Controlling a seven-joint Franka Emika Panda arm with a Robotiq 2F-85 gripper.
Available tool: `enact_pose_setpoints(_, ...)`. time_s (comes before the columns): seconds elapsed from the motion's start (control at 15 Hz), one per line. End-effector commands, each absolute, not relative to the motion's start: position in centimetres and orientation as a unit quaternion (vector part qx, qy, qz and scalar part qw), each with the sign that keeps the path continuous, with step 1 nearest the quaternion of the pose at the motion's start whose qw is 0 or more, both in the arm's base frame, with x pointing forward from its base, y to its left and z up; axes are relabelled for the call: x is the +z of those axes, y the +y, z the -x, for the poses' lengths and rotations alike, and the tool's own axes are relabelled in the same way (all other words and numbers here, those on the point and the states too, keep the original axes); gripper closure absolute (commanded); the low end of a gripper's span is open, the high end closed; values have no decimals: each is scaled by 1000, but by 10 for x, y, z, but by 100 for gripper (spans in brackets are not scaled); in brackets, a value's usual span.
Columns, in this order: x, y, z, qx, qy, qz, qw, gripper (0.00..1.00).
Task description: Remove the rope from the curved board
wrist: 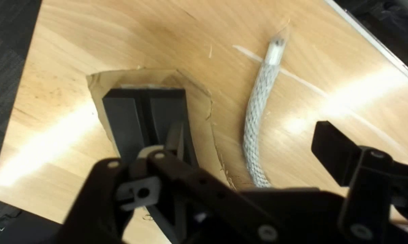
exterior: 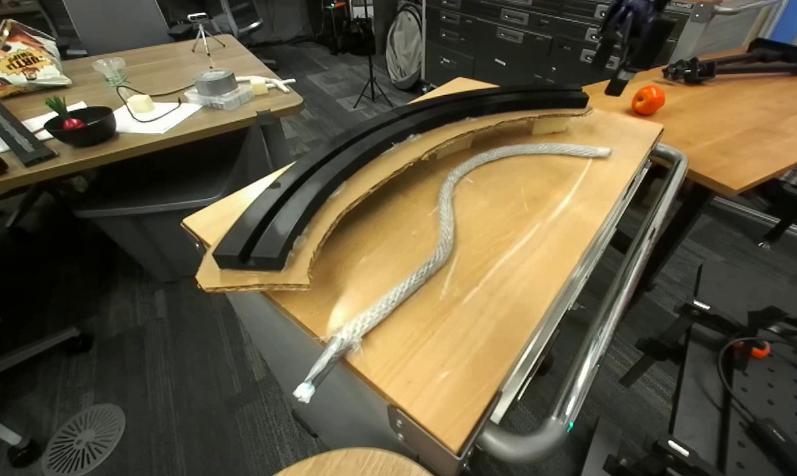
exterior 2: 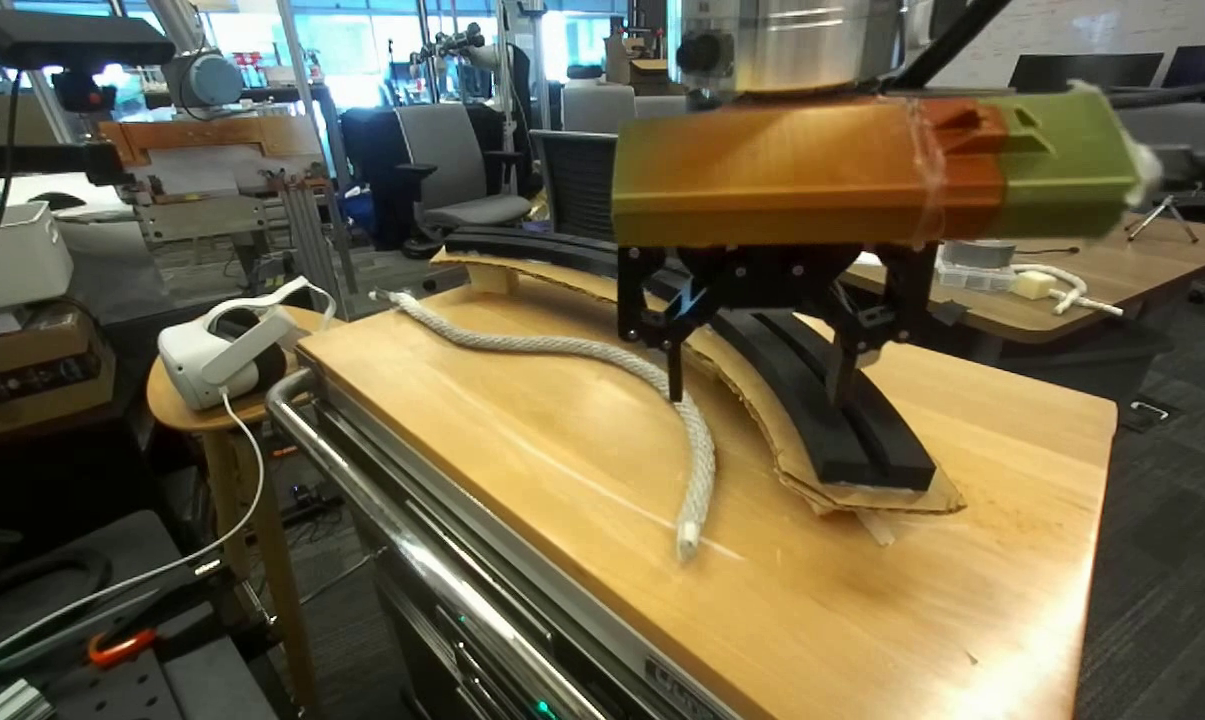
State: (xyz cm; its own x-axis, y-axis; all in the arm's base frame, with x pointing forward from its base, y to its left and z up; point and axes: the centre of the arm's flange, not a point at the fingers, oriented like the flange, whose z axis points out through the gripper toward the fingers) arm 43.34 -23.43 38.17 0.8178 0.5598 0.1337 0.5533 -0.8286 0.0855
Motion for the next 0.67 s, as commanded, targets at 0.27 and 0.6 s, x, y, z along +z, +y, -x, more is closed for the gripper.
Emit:
enact_pose_setpoints(0.27,383,-238,-419,88,293,-952,13,0)
enact_pose_setpoints(0.6,382,-237,-419,88,293,-952,13,0)
